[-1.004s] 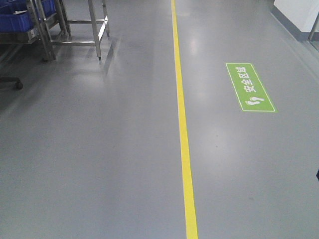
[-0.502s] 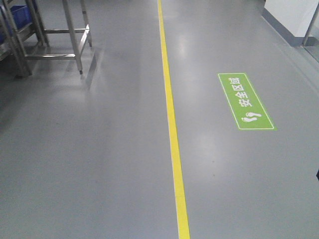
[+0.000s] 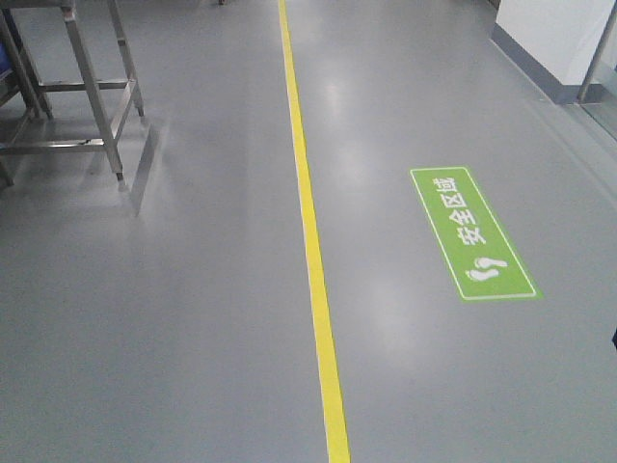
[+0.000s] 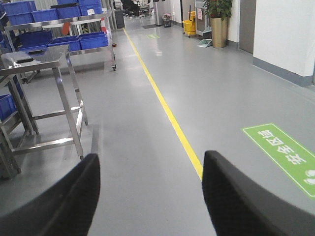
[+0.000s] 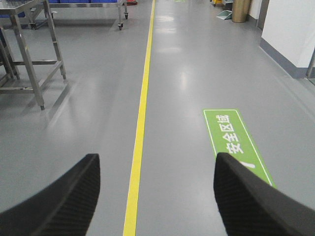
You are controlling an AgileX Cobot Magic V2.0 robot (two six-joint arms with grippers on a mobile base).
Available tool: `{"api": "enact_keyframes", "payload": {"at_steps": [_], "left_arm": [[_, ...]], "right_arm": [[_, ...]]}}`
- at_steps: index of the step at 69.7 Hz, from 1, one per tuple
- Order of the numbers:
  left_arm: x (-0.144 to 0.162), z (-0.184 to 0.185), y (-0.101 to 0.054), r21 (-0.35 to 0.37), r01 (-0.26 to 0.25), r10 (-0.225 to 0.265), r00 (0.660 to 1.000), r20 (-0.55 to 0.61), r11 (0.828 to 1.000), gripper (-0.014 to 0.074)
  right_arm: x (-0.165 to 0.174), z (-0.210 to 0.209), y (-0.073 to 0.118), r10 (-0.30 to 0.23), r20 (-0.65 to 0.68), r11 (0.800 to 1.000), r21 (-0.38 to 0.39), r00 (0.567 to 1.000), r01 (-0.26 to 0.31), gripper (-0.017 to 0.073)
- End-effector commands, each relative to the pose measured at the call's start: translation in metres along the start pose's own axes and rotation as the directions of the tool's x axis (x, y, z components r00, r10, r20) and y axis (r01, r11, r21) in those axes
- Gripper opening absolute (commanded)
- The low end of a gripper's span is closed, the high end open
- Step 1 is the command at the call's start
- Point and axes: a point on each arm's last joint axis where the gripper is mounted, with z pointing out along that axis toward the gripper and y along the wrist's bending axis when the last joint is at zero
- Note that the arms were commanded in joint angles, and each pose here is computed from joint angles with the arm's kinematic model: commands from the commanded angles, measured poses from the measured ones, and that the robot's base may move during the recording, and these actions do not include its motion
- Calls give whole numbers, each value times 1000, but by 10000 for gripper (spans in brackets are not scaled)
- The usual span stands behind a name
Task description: Move and align brake pads A on conveyor
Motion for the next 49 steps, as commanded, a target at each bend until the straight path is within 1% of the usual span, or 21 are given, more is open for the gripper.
{"api": "enact_keyframes", "payload": {"at_steps": [1, 49], "left_arm": [[-15, 0, 1, -7, 3, -2, 996, 92, 1000, 449], [-15, 0, 1, -7, 3, -2, 996, 92, 1000, 449]], "right_arm": [[-15, -2, 0, -7, 89, 1000, 7, 996, 6, 469], [-15, -2, 0, -7, 89, 1000, 7, 996, 6, 469]]}}
